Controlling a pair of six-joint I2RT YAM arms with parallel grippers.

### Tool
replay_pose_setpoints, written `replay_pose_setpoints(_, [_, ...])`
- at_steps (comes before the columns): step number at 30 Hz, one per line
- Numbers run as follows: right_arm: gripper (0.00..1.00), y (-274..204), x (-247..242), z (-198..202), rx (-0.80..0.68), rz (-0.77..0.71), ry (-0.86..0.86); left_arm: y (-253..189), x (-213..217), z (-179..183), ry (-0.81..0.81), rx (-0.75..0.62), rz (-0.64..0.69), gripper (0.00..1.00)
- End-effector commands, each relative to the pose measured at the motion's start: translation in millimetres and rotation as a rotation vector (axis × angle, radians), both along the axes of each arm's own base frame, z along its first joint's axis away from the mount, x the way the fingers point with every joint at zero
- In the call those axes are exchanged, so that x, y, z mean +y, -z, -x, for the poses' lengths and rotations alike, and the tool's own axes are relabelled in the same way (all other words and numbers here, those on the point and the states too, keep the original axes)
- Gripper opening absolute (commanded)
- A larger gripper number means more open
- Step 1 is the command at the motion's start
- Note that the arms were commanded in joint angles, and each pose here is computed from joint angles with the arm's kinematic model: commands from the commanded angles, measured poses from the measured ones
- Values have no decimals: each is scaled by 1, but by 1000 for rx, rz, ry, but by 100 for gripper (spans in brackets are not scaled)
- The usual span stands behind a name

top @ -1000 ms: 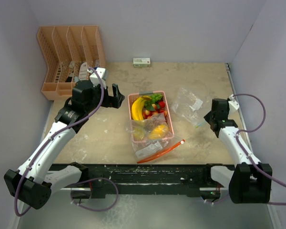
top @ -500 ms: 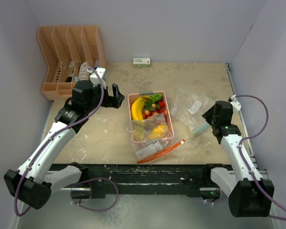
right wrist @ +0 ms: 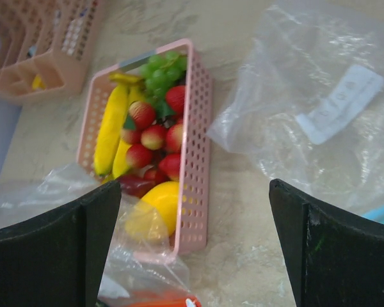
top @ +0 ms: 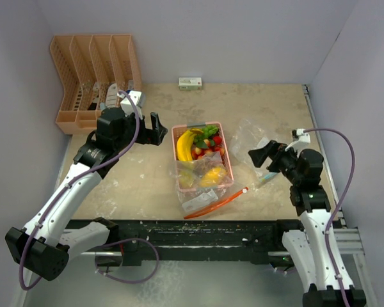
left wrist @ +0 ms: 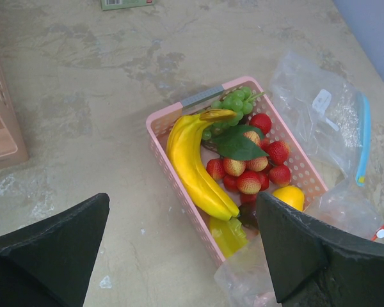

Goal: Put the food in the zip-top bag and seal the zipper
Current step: Pick up the zipper food storage bag from the bin.

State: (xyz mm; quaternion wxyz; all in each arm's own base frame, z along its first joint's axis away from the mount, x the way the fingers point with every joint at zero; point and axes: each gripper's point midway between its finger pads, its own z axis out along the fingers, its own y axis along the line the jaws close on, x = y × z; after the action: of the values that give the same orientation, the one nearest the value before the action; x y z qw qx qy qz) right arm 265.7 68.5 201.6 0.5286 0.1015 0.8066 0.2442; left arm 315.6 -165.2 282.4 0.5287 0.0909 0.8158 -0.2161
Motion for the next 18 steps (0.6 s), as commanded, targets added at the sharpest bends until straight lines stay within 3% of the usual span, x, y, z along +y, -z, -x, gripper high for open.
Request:
replay_pose_setpoints(1, [100,0,37,22,-60,20,-292,-16,-2,0,12,-50,20,99])
replay_pose_setpoints(7, [97,28,57,48,27,-72,-387,-15,0,-1,1,-51,12,99])
replay_pose_setpoints(18, [89,51,63,87,78,-150,-377,-10,-3,-5,4,-38,14,99])
